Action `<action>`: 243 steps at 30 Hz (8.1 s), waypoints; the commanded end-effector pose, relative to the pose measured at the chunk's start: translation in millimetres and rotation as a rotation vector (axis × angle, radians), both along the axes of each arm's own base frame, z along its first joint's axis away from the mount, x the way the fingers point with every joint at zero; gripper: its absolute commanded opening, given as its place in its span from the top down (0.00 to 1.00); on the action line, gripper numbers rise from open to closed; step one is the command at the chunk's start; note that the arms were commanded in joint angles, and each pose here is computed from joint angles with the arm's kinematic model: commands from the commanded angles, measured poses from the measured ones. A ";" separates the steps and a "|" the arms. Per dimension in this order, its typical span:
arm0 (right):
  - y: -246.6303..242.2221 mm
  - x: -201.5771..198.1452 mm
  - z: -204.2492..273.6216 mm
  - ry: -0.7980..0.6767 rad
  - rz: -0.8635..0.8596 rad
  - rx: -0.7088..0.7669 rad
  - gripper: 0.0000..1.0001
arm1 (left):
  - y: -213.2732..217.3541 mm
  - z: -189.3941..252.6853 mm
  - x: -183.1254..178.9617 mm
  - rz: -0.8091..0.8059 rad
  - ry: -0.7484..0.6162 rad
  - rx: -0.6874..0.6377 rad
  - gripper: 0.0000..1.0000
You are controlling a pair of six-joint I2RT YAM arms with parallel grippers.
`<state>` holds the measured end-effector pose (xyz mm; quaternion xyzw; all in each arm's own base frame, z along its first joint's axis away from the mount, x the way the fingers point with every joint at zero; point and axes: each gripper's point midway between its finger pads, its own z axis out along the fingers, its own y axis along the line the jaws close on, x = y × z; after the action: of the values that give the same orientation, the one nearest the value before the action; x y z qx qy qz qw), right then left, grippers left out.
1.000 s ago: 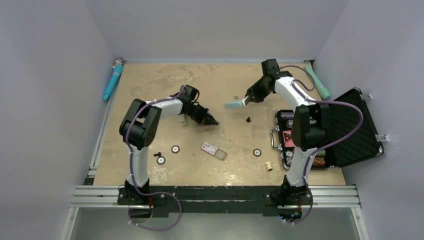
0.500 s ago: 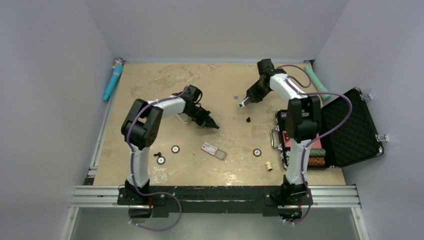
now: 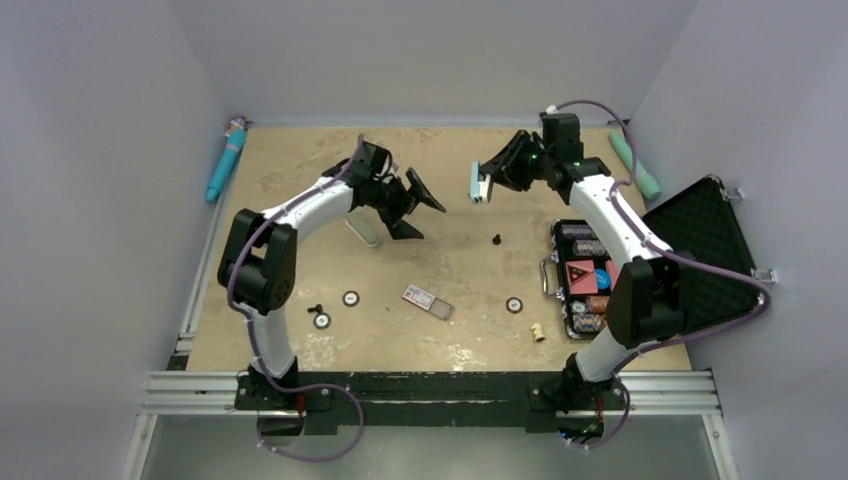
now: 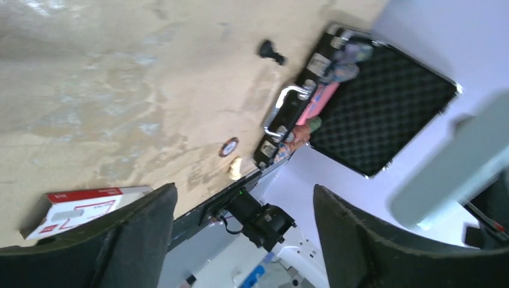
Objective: Unload the staples from the stapler
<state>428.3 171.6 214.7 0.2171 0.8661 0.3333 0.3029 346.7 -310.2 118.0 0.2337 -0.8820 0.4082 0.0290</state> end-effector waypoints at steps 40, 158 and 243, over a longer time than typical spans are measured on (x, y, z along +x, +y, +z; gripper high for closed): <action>87.0 -85.7 222.7 -0.652 0.616 0.531 1.00 | -34.0 278.6 -35.0 -0.304 -1.006 -0.317 0.46; -100.4 128.3 -92.4 0.187 -0.299 -0.644 0.33 | 239.4 35.7 -126.0 -0.148 -0.586 0.848 0.12; -73.1 86.7 -99.2 0.233 -0.189 -0.354 1.00 | 236.6 32.9 -124.6 -0.161 -0.593 0.841 0.15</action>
<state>519.9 83.5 68.3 0.3151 0.9202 0.0784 0.2188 215.8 -71.5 147.3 0.0422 -0.9593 0.0579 -0.2733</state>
